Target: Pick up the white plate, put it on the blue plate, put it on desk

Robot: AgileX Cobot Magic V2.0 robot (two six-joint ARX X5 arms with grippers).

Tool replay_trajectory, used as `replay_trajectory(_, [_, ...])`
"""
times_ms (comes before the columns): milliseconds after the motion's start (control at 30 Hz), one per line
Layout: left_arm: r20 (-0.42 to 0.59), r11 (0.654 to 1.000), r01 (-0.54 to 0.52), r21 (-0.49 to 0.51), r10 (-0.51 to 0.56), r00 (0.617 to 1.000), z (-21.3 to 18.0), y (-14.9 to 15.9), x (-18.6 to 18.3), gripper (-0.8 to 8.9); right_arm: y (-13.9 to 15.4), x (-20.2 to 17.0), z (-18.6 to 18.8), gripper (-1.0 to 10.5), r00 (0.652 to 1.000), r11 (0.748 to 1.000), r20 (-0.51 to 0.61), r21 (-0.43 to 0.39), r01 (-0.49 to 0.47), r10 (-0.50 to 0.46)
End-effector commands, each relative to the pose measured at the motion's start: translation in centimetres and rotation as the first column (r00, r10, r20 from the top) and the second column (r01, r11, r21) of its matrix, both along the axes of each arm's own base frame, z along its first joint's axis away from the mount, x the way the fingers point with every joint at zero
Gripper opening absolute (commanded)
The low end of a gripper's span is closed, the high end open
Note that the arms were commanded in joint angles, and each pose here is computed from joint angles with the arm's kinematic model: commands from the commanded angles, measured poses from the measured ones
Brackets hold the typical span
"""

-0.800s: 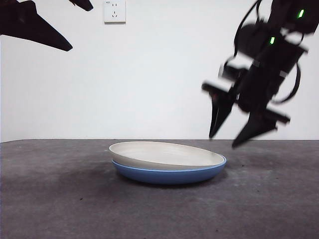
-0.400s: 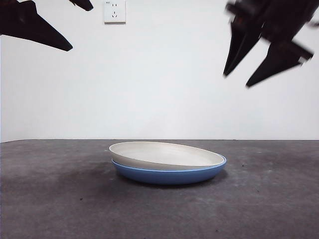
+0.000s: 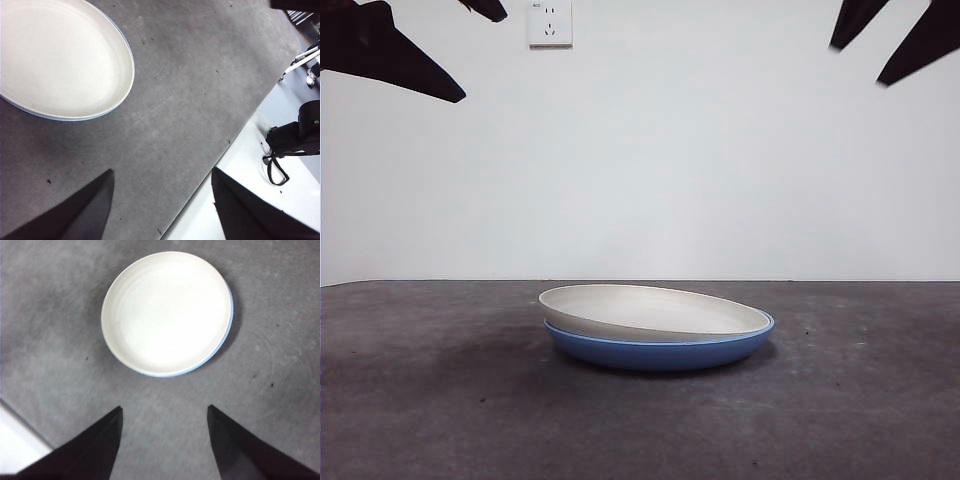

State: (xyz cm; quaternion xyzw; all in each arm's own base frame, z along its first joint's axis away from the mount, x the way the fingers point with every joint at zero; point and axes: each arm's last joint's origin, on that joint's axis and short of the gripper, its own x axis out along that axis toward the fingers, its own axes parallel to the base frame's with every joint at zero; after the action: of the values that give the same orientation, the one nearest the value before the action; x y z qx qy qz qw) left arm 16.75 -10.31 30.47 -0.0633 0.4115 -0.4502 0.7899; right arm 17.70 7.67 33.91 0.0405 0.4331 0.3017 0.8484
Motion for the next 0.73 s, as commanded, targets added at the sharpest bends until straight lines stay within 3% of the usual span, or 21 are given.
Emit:
replay_trajectory(33, [0.015,1.0,0.012,-0.005,-0.012,1.0,0.2,-0.2,0.1,3.12,0.0,-0.9,0.5,2.7,1.0,0.999,0.007,-0.01,-0.03,0.03])
replay_trajectory(367, [0.015,1.0,0.012,-0.005,-0.012,1.0,0.2,-0.2,0.1,3.12,0.0,-3.5,0.7,2.7,0.996,0.995,-0.004,-0.014,-0.094,0.094])
replay_trajectory(733, [0.015,1.0,0.012,-0.005,-0.012,1.0,0.2,-0.2,0.1,3.12,1.0,-3.8,-2.6,2.7,0.985,0.987,-0.072,-0.034,-0.159,0.156])
